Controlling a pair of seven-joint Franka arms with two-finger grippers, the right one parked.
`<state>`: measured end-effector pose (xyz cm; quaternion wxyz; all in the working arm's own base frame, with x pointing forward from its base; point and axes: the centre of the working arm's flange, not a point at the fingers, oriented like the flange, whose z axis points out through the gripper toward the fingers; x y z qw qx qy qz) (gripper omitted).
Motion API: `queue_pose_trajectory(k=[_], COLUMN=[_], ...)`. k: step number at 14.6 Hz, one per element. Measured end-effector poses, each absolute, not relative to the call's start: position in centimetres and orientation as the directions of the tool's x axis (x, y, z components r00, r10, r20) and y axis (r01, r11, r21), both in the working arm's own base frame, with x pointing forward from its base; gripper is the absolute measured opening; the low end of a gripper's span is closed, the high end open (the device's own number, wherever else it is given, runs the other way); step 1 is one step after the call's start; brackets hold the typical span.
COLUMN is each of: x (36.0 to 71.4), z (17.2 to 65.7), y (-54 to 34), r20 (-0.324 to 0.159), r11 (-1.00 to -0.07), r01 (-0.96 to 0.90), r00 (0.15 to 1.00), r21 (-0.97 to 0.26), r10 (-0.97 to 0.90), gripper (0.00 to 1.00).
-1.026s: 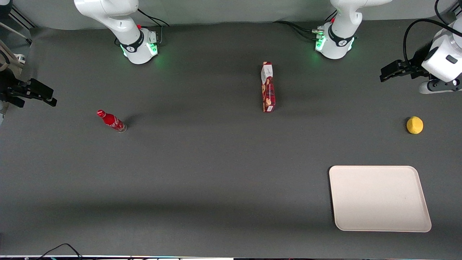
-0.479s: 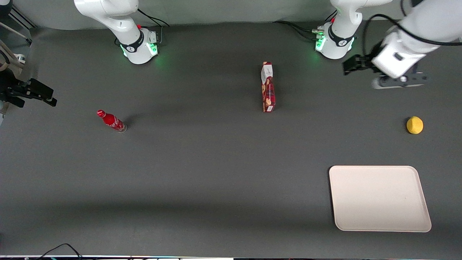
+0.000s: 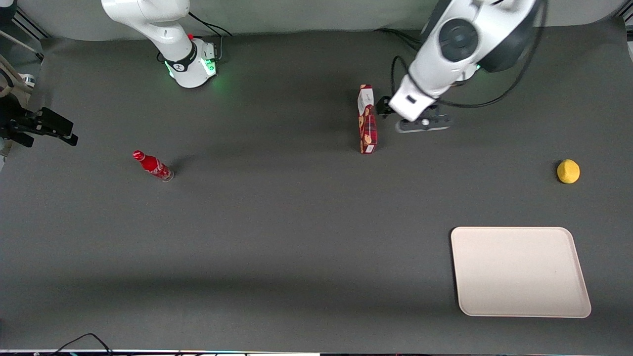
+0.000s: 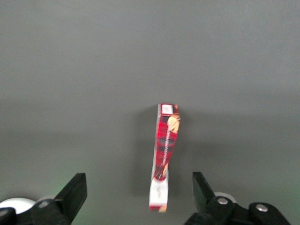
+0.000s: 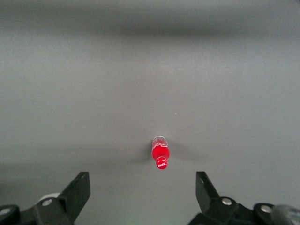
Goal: Place red cookie box on tray
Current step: 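Move the open left gripper over the upright red plaid cookie box, then lower the left gripper around the box and close on it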
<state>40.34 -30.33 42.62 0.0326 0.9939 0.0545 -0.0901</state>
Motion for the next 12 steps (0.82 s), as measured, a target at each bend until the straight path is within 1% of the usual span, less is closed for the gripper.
queue_pose_trajectory(k=[2,4,6,9,12], x=[37.4,35.3,33.8,31.4,29.5], z=[36.6,32.9,30.7,28.2,26.0], y=[-31.9,-32.8,-33.7,-34.2,-33.8], r20=[-0.155,-0.154,-0.14,-0.092,-0.074], r11=[-0.993,-0.994,-0.994,-0.992,-0.992], r01=[0.105,0.084,0.061,0.043,0.021], r00=[0.983,0.985,0.989,0.995,0.997], r21=[0.061,0.071,0.09,0.117,0.125], r10=[0.095,0.072,0.048,0.032,0.012], gripper=[1.0,1.0,1.0,1.0,1.0])
